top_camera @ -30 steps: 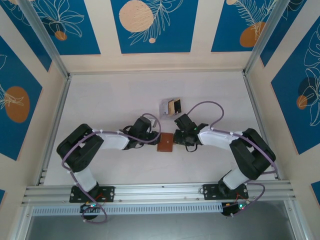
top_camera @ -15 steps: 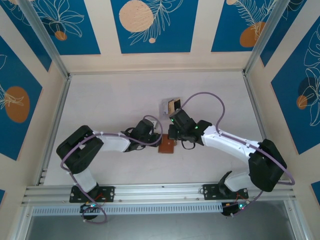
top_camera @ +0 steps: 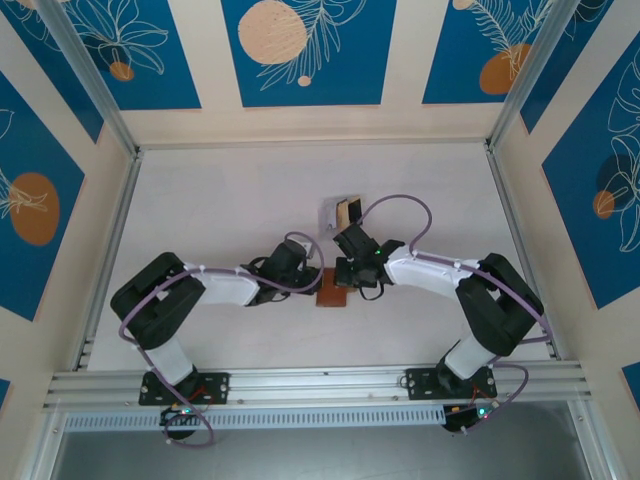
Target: Put the credit cards into the card holder
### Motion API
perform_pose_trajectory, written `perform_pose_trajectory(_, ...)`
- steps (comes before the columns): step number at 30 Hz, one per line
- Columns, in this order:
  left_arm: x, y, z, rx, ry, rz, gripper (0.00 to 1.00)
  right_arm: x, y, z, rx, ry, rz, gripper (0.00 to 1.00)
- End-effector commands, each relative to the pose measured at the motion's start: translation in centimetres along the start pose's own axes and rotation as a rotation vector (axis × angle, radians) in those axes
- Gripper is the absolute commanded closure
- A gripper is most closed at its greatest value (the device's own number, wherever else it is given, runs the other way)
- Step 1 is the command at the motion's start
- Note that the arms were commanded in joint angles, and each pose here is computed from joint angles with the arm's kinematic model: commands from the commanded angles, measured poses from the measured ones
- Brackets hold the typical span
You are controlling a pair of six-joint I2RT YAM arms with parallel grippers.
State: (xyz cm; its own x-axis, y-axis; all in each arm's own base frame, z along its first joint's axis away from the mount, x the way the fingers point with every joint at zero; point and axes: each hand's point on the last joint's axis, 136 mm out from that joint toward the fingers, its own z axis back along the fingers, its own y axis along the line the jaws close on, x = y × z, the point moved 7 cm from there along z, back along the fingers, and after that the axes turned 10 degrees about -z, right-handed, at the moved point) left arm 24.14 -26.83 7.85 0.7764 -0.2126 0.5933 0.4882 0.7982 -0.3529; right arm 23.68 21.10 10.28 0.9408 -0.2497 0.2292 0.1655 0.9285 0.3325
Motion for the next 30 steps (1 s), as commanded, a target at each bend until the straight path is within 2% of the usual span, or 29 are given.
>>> perform_pose_trajectory(1,-2.6,0.9,0.1,0.05,0.091,0.004,0.79,-0.4,-1.3,-0.2,-0.028,0.008,-0.035,1.0)
perform_pose_trajectory(9,-3.1,1.1,-0.1,0.058,0.103,0.007,0.79,-0.3,-2.7,-0.9,-0.067,0.014,-0.082,1.0)
perform_pose_trajectory(15,-3.3,1.1,-0.3,0.049,0.107,0.01,0.79,-0.4,-2.7,-1.5,-0.039,0.044,-0.087,1.0)
perform_pose_trajectory(20,-3.4,1.0,-0.4,0.039,0.108,0.011,0.79,-0.9,-1.8,-1.5,0.049,0.066,-0.075,1.0)
perform_pose_trajectory(27,-3.2,0.1,-0.5,0.015,0.105,-0.003,0.78,-0.9,-0.3,0.5,0.177,0.055,-0.042,0.87)
perform_pose_trajectory(30,-3.1,-0.3,-0.4,-0.006,0.098,0.002,0.74,-0.9,0.1,1.7,0.235,0.043,-0.039,0.79)
